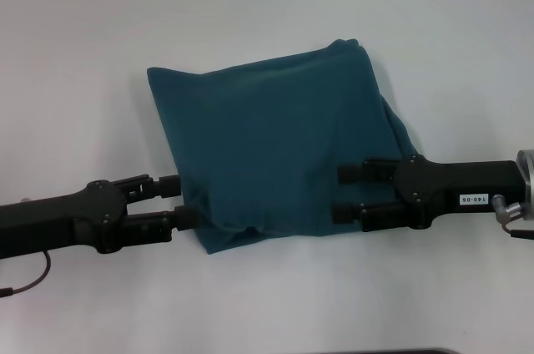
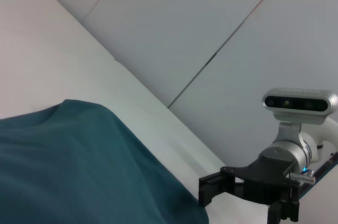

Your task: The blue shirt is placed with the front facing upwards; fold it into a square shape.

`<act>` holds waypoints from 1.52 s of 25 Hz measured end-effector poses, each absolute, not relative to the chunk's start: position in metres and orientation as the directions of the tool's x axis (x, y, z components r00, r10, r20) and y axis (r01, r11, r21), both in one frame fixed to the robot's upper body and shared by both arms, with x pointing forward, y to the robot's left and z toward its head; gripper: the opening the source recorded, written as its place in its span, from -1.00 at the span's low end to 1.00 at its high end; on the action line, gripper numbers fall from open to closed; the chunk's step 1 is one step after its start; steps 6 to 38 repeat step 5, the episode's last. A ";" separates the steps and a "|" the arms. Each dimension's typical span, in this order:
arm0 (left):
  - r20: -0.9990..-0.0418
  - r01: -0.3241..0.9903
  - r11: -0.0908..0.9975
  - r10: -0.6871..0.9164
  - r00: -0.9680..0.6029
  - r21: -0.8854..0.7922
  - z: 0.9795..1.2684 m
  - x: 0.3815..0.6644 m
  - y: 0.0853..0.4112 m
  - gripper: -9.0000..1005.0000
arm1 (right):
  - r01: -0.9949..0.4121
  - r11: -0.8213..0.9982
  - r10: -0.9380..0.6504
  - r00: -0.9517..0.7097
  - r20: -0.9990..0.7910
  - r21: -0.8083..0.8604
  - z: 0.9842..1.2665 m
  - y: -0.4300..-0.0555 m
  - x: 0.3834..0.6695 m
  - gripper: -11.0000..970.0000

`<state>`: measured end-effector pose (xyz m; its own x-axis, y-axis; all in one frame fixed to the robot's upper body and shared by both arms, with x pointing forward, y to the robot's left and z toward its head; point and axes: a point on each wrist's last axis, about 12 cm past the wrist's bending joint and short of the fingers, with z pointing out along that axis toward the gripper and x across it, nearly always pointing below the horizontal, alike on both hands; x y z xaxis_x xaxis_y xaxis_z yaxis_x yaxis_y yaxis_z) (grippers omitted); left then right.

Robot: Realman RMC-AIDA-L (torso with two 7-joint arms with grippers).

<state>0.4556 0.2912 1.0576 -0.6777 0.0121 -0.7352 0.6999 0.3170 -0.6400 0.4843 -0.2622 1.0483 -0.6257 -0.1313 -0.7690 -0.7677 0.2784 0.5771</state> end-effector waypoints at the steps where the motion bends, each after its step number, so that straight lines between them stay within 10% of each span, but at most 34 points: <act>1: -0.735 0.700 0.317 0.012 -0.678 -0.640 1.058 0.456 0.291 0.71 | -0.767 0.278 -0.131 -0.626 -0.768 0.578 1.048 -0.262 0.484 0.91; 38: -0.736 0.703 0.314 0.019 -0.677 -0.638 1.057 0.455 0.291 0.71 | -0.766 0.279 -0.130 -0.628 -0.767 0.579 1.048 -0.262 0.484 0.91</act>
